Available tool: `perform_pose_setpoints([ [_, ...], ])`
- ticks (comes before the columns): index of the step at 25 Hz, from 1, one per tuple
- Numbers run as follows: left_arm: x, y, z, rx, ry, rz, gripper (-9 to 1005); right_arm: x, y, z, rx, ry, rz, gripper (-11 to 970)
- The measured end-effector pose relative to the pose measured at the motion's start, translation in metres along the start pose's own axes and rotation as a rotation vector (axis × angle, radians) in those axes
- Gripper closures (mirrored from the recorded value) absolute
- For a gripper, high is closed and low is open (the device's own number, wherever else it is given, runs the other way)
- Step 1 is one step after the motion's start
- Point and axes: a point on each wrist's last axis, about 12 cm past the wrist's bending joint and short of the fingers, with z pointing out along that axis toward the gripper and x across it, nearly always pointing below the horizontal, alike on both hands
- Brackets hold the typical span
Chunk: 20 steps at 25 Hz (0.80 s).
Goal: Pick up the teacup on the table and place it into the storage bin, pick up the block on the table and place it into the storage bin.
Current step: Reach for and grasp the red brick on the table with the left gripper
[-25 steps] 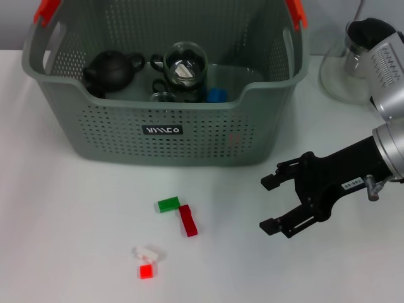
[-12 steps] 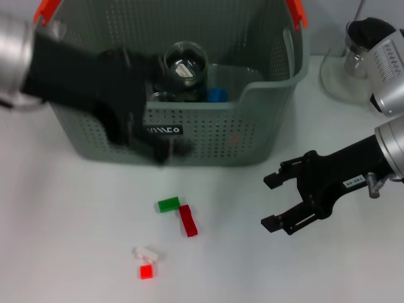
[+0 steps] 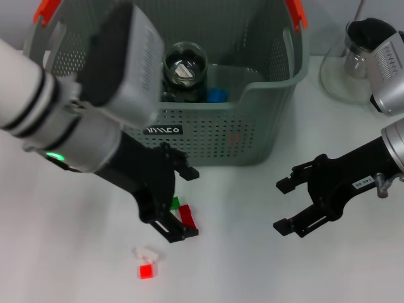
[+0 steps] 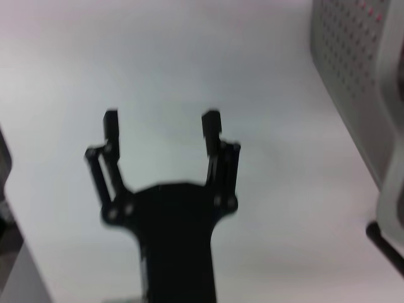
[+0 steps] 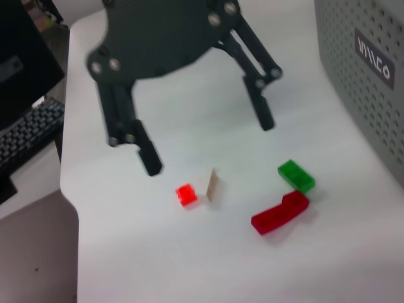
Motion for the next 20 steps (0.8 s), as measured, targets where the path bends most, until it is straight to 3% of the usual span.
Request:
perform_pose_setpoints([
  [9, -0.015, 0.003, 0.034, -0.057, 0.146, 0.021, 44, 0.004, -0.002, -0.007, 0.008, 0.036, 0.010, 15],
  [20, -0.025, 0.008, 0.075, 0.001, 0.295, 0.016, 44, 0.007, -0.003, -0.009, 0.014, 0.045, 0.013, 14],
])
